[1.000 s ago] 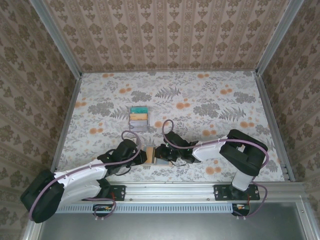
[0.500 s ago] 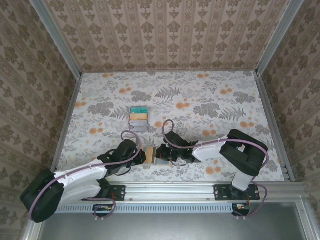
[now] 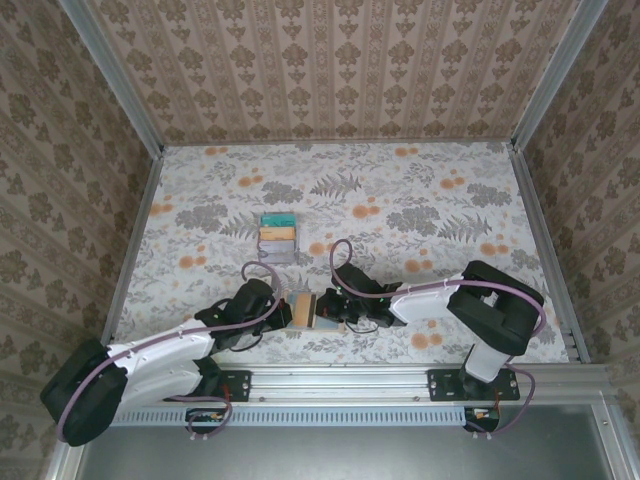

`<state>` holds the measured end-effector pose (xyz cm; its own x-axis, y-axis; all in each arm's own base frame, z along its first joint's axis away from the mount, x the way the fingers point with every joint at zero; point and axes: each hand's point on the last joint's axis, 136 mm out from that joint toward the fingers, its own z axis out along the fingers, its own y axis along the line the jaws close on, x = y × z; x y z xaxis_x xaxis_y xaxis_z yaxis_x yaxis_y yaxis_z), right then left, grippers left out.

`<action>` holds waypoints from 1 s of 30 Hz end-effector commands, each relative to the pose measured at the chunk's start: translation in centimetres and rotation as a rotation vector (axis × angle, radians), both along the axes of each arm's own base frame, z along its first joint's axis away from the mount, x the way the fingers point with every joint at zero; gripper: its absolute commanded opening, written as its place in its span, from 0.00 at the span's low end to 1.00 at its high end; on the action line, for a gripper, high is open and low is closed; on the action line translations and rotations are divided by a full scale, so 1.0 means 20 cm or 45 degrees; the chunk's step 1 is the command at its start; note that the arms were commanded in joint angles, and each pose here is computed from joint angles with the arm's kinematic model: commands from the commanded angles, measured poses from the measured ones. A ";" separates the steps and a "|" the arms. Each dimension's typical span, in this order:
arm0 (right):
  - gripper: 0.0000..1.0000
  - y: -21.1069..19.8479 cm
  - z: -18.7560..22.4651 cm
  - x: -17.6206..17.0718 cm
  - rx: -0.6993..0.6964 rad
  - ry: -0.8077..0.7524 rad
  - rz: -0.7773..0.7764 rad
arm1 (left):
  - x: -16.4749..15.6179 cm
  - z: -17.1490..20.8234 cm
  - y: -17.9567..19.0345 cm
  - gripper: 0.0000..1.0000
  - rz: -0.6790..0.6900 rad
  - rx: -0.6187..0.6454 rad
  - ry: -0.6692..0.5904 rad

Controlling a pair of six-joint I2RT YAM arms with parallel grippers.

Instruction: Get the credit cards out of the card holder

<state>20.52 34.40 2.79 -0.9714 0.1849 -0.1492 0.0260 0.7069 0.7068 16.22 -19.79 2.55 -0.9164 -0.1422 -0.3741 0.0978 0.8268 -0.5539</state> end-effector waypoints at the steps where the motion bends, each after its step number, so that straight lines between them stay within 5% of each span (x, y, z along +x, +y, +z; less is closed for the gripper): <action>1: 0.00 -0.05 -0.04 -0.01 -0.049 0.005 -0.015 | -0.06 -0.14 0.16 0.01 0.066 0.177 0.099; 30: 0.00 -0.13 -0.03 -0.03 -0.058 -0.035 0.014 | -0.06 -0.12 0.16 0.01 0.062 0.175 0.095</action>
